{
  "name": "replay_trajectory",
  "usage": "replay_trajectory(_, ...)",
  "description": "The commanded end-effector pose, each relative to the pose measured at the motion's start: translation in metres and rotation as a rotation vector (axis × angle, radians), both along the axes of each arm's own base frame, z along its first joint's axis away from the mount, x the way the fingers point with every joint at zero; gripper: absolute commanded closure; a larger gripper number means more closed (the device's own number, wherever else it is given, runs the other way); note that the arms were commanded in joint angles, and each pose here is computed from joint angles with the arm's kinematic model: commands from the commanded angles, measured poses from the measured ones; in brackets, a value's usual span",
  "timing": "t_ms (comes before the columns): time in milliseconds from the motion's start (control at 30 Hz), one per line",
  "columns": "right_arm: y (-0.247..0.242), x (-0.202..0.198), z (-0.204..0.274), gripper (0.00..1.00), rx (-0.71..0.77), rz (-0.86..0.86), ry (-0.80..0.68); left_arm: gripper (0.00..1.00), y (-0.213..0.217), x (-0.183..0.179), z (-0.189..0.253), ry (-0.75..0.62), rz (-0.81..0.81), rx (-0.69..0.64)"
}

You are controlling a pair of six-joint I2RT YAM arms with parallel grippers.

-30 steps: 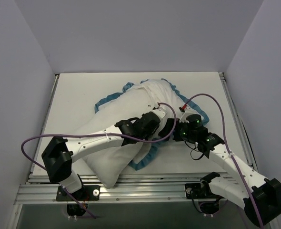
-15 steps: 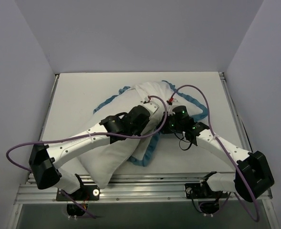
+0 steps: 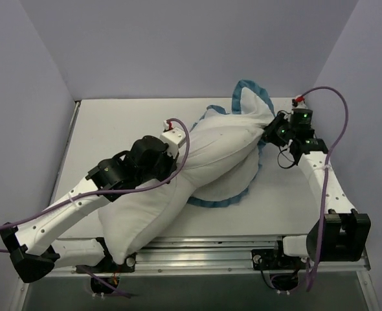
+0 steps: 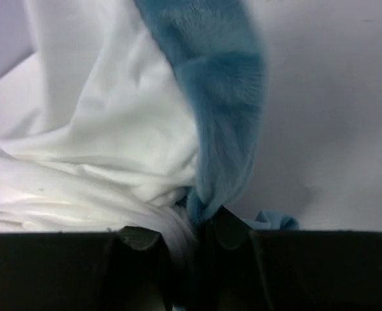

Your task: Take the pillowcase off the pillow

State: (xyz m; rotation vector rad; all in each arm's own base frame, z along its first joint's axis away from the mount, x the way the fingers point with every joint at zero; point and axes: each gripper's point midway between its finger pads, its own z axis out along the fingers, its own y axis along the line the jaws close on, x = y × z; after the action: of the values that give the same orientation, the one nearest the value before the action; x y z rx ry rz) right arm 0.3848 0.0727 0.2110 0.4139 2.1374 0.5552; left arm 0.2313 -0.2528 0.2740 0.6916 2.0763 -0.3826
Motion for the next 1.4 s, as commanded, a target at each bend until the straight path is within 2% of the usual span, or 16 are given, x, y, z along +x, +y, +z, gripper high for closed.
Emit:
replay_trajectory(0,-0.106,0.029,0.037,1.00,-0.031,-0.399,-0.079,0.98,0.058,-0.023,0.010,0.009,0.048,0.073)
replay_trajectory(133,-0.139,0.031,0.053,1.00,0.010,-0.481,-0.090,0.98,0.073,-0.027,0.010,0.006,0.080,0.081)
replay_trajectory(467,-0.157,0.035,0.082,1.00,-0.049,-0.507,-0.113,0.98,0.095,-0.001,0.047,-0.124,0.237,-0.002)
replay_trajectory(567,-0.178,0.032,0.102,1.00,-0.075,-0.563,-0.133,0.98,0.115,0.017,0.063,-0.161,0.353,-0.010)
replay_trajectory(700,-0.193,0.030,0.160,1.00,-0.117,-0.590,-0.236,0.98,0.137,0.042,0.079,-0.185,0.494,0.011)
replay_trajectory(833,-0.192,0.037,0.199,1.00,-0.158,-0.548,-0.303,0.98,0.154,0.065,0.092,-0.217,0.608,0.054)
replay_trajectory(1000,-0.166,0.052,0.226,1.00,-0.139,-0.373,-0.409,0.98,0.156,0.103,0.085,-0.211,0.685,0.073)
replay_trajectory(1133,-0.139,0.063,0.221,1.00,-0.186,-0.277,-0.408,0.98,0.139,0.133,0.064,-0.181,0.680,0.069)
replay_trajectory(1233,-0.106,0.081,0.179,0.99,-0.216,-0.194,-0.324,0.98,0.123,0.153,0.040,-0.147,0.655,0.053)
replay_trajectory(1367,-0.077,0.100,0.085,0.94,-0.198,-0.139,-0.156,0.97,0.098,0.172,0.004,-0.087,0.599,0.022)
